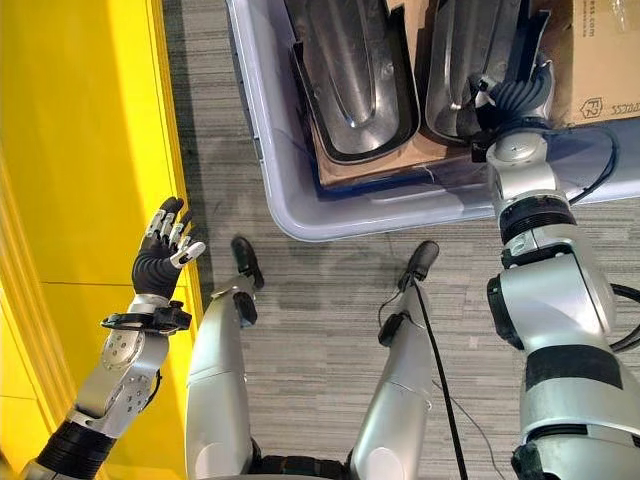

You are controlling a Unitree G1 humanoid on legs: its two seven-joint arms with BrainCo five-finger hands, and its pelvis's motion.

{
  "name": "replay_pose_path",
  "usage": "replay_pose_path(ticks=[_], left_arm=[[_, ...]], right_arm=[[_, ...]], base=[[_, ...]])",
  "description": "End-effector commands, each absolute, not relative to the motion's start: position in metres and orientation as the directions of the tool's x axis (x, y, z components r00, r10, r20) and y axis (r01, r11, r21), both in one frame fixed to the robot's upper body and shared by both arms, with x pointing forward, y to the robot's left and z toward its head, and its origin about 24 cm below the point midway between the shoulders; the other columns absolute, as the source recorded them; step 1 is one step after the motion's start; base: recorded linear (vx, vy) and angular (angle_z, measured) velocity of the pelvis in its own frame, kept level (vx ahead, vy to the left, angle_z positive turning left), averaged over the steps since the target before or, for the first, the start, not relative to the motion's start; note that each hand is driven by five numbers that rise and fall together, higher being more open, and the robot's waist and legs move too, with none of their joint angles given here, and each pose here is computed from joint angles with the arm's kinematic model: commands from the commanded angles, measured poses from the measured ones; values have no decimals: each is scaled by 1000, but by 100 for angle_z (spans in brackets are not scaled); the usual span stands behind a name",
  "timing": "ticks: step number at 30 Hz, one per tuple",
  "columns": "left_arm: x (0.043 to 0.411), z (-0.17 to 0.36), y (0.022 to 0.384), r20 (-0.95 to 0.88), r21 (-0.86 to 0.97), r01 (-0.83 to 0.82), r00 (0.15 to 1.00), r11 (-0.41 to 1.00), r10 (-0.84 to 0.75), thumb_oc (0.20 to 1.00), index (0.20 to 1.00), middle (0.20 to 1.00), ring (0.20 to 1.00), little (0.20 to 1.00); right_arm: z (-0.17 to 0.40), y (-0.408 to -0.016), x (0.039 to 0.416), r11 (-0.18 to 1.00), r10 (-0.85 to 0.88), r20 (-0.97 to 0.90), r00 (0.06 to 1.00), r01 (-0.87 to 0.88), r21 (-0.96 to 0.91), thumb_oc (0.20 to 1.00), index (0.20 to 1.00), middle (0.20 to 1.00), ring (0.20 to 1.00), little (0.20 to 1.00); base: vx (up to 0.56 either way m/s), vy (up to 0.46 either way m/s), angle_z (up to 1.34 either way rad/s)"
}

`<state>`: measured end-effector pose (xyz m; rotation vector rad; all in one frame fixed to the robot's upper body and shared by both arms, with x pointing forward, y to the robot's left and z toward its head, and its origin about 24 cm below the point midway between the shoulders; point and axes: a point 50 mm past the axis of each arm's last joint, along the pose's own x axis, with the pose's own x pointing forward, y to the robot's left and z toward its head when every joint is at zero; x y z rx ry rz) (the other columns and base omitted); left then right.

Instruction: Move parts from the plastic box to the shelf.

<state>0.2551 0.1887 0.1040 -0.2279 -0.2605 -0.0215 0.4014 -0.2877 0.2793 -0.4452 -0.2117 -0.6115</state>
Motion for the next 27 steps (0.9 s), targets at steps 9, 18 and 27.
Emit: replay_pose_path(ticks=[9,18,27], left_arm=[[246,115,184,327,-290,60,944,955,40,1000,1000,1000,1000,1000],[246,112,186,309,-321,39,949,946,66,1000,1000,1000,1000,1000],[245,105,189,278,-348,20,957,937,83,1000,1000,1000,1000,1000]], right_arm=[[279,-318,389,696,-579,303,757,652,-300,200,200,200,200,200],[275,-318,387,755,-600,289,746,648,-106,200,200,200,200,200],[279,-298,385,837,-524,377,763,544,63,200,200,200,200,200]], base=[[-5,19,0],[-3,8,0],[-5,3,-2]])
